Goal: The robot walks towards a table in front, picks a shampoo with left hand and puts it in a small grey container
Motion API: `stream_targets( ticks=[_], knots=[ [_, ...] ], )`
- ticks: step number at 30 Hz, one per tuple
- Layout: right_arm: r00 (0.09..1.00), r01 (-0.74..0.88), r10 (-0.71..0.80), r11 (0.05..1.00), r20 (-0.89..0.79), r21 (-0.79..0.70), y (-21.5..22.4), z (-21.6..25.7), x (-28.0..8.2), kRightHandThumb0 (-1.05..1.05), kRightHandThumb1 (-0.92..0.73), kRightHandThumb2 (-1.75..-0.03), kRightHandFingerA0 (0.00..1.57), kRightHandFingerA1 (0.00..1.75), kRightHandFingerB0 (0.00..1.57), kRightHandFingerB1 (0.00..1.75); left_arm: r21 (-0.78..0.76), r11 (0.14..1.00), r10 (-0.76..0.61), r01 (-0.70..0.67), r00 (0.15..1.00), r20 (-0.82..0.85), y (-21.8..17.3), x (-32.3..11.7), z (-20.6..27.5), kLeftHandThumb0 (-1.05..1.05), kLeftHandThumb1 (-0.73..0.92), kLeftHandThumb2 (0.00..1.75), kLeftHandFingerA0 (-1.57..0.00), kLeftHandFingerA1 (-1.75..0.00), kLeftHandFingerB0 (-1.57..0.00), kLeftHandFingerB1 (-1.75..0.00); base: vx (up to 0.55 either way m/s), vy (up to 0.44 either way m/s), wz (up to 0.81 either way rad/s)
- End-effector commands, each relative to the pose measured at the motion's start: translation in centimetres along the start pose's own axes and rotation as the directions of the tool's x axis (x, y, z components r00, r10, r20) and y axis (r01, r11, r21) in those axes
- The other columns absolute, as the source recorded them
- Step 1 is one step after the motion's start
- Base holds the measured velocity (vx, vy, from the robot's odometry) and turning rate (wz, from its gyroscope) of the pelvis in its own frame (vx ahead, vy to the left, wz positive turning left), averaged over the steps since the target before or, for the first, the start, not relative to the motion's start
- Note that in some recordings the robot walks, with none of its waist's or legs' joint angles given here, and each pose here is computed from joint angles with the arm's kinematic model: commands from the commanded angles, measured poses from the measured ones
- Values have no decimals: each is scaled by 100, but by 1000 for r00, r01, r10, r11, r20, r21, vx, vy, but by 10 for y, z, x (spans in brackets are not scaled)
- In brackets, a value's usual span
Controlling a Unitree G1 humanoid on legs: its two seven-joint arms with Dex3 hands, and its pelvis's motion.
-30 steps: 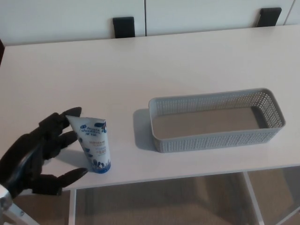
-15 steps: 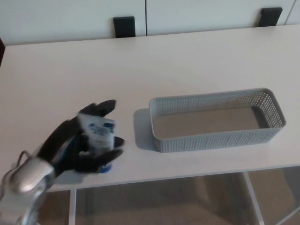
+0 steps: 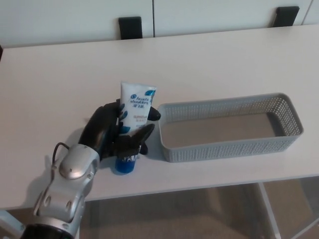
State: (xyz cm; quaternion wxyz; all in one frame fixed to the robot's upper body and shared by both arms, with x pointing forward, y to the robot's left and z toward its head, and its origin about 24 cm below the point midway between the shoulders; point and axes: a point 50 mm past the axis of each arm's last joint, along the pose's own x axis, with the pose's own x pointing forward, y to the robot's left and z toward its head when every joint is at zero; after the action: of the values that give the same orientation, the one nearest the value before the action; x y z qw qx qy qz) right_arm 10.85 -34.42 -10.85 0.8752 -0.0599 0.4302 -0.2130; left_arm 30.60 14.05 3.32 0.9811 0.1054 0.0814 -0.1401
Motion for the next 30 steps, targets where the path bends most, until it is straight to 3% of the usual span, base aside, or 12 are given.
stream_targets(
  ticks=[1, 4, 9, 12, 14, 17, 18, 20, 23, 25, 27, 30],
  knots=[
    [999, 20, -21, 999, -24, -28, -13, -6, -4, -16, -61, -57, 66, 52, 56, 48, -36, 998, 51, -50, 998, 21, 11, -13, -2, -2, 76, 85, -100, -155, -73, -120, 0, 0, 0],
    [999, 28, -29, 999, -24, -37, -12, -3, -2, -13, -62, -57, 66, 52, 54, 47, -7, 999, 48, -48, 993, 108, 14, -11, 20, -1, 79, 76, -105, -147, -77, -110, 0, 0, 0],
    [999, 28, -29, 999, -24, -32, -12, 0, -1, -13, -61, -57, 66, 52, 53, 46, 130, 990, 14, -63, 936, 351, 5, -12, 89, -7, 77, 77, -103, -144, -77, -119, 0, 0, 0],
    [999, 37, -38, 998, -18, -40, -19, -2, -3, -14, -61, -57, 66, 53, 53, 47, 223, 974, -51, -50, 905, 423, -17, -12, 118, -8, 77, 69, -85, -142, -75, -115, 0, 0, 0],
    [999, 38, -38, 999, -20, -31, -21, -1, -3, -14, -61, -57, 66, 53, 53, 47, 350, 933, -108, -80, 867, 486, -31, -10, 139, -10, 77, 66, -84, -140, -73, -120, 0, 0, 0],
    [999, 35, -36, 998, -20, -53, -19, -3, -3, -16, -62, -57, 67, 53, 55, 47, 393, 918, -159, -60, 850, 503, -43, -2, 152, -10, 74, 70, -91, -128, -79, -112, 0, 0, 0],
    [999, 33, -35, 998, -17, -62, -18, -3, -4, -14, -63, -58, 68, 53, 54, 47, 427, 903, -198, -35, 849, 490, -52, 3, 159, -24, 76, 73, -88, -146, -74, -128, 0, 0, 0],
    [999, 31, -33, 996, -22, -80, -17, -3, -3, -16, -63, -58, 68, 52, 55, 46, 475, 880, -227, -30, 851, 473, -61, 8, 166, -28, 76, 75, -84, -156, -72, -135, 0, 0, 0],
    [1000, 26, -27, 995, -14, -92, -15, -1, -2, -15, -63, -58, 67, 53, 54, 47, 551, 835, -286, -10, 846, 449, -84, 18, 177, -22, 77, 75, -74, -171, -74, -133, 0, 0, 0],
    [1000, 26, -27, 995, -10, -97, -15, 1, -2, -16, -63, -58, 68, 53, 55, 47, 574, 819, -299, 3, 856, 422, -91, 23, 180, -19, 77, 73, -76, -165, -76, -125, 0, 0, 0],
    [1000, 17, -18, 994, -8, -108, -12, 3, -1, -14, -62, -57, 66, 53, 52, 46, 609, 790, -348, 66, 867, 357, -110, 34, 183, -16, 75, 76, -89, -160, -77, -136, 0, 0, 0],
    [1000, 9, -11, 993, -12, -121, -8, 2, 0, -13, -62, -57, 66, 52, 52, 45, 634, 766, -370, 108, 880, 297, -120, 40, 182, -17, 78, 73, -77, -164, -68, -143, 0, 0, 0]
  ],
)
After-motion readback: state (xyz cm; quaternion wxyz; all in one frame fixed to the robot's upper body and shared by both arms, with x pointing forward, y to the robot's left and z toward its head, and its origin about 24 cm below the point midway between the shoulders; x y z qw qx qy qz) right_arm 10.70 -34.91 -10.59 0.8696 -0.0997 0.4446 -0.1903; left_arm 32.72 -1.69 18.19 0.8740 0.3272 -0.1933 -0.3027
